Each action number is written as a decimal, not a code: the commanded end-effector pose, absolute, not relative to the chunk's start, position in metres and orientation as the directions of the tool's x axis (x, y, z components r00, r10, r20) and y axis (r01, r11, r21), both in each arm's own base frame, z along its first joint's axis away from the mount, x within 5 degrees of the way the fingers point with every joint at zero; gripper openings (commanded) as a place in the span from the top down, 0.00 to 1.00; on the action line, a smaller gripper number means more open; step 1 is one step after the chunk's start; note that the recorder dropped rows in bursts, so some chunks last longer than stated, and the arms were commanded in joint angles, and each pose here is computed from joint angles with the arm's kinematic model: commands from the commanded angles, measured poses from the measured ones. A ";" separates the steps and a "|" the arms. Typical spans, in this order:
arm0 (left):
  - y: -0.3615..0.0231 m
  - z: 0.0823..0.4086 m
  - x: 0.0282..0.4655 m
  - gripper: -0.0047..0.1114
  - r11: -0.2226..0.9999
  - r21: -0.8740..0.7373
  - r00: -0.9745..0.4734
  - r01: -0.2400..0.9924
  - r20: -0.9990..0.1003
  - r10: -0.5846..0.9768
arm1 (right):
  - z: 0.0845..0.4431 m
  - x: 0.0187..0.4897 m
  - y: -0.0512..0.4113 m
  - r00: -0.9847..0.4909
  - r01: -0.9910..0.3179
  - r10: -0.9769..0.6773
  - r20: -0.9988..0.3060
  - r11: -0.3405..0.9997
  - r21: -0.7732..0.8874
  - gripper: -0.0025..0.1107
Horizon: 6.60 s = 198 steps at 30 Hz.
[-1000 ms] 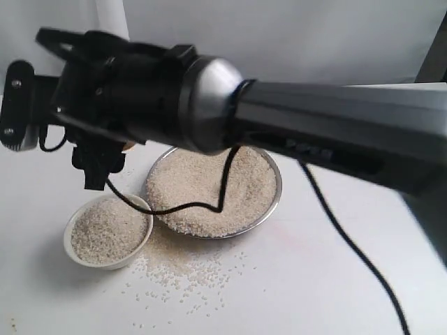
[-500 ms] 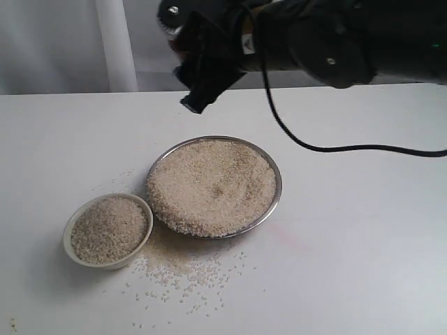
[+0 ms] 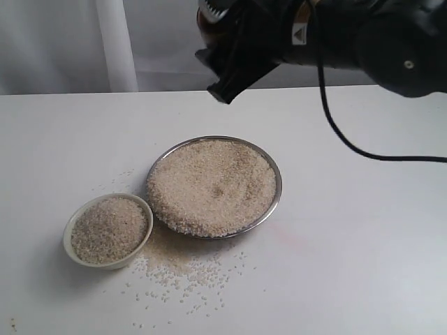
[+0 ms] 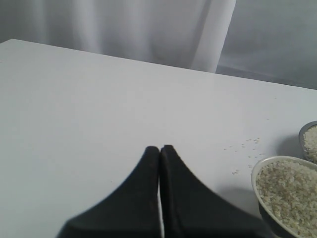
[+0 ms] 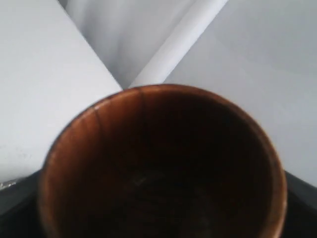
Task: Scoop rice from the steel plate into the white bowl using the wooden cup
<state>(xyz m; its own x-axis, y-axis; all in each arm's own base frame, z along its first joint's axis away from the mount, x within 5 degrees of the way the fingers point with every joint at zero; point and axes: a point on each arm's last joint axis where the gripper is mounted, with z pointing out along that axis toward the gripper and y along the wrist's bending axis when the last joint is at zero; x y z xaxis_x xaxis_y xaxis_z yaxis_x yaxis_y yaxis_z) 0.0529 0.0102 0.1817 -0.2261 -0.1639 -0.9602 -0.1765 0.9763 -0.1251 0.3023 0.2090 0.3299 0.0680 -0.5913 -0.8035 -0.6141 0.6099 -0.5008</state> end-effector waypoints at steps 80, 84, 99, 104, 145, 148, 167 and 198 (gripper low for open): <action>0.010 0.183 0.053 0.96 0.977 -0.133 -0.218 -0.168 -0.961 -0.169 | 0.082 0.284 0.076 -0.554 -0.205 -0.156 -0.818 0.978 -0.048 0.98; 0.010 0.183 0.053 0.96 0.977 -0.133 -0.218 -0.168 -0.961 -0.169 | 0.082 0.284 0.076 -0.554 -0.205 -0.156 -0.818 0.978 -0.048 0.93; 0.010 0.183 0.053 0.96 0.977 -0.133 -0.218 -0.168 -0.961 -0.169 | 0.083 0.284 0.075 -0.543 -0.219 -0.186 -0.819 0.973 -0.075 0.29; 0.010 0.183 0.053 0.96 0.977 -0.133 -0.218 -0.168 -0.961 -0.169 | 0.083 0.283 0.075 -0.543 -0.219 -0.186 -0.819 0.973 -0.075 0.29; 0.010 0.183 0.053 0.96 0.977 -0.133 -0.218 -0.168 -0.961 -0.169 | 0.190 0.219 0.091 -0.213 -0.283 -0.058 -0.975 0.959 0.005 0.98; 0.010 0.183 0.053 0.96 0.977 -0.133 -0.218 -0.168 -0.961 -0.169 | 0.190 0.219 0.092 -0.214 -0.288 -0.062 -0.975 0.957 0.003 0.98; 0.010 0.183 0.053 0.96 0.977 -0.133 -0.218 -0.168 -0.961 -0.169 | 0.190 0.219 0.092 -0.210 -0.287 -0.058 -0.976 0.958 0.005 0.98; 0.010 0.183 0.053 0.96 0.977 -0.133 -0.218 -0.168 -0.961 -0.169 | 0.251 0.101 0.024 0.115 -0.205 -0.161 -0.980 0.962 -0.182 0.98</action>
<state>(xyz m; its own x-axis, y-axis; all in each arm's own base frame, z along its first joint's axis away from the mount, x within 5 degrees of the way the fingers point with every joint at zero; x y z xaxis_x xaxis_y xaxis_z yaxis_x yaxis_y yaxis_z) 0.0529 0.0102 0.1817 -0.2261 -0.1639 -0.9602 -0.1765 0.9763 -0.1251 0.1162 0.0336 0.2610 0.0790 -0.1518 -0.9852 -0.2458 0.9548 -0.1668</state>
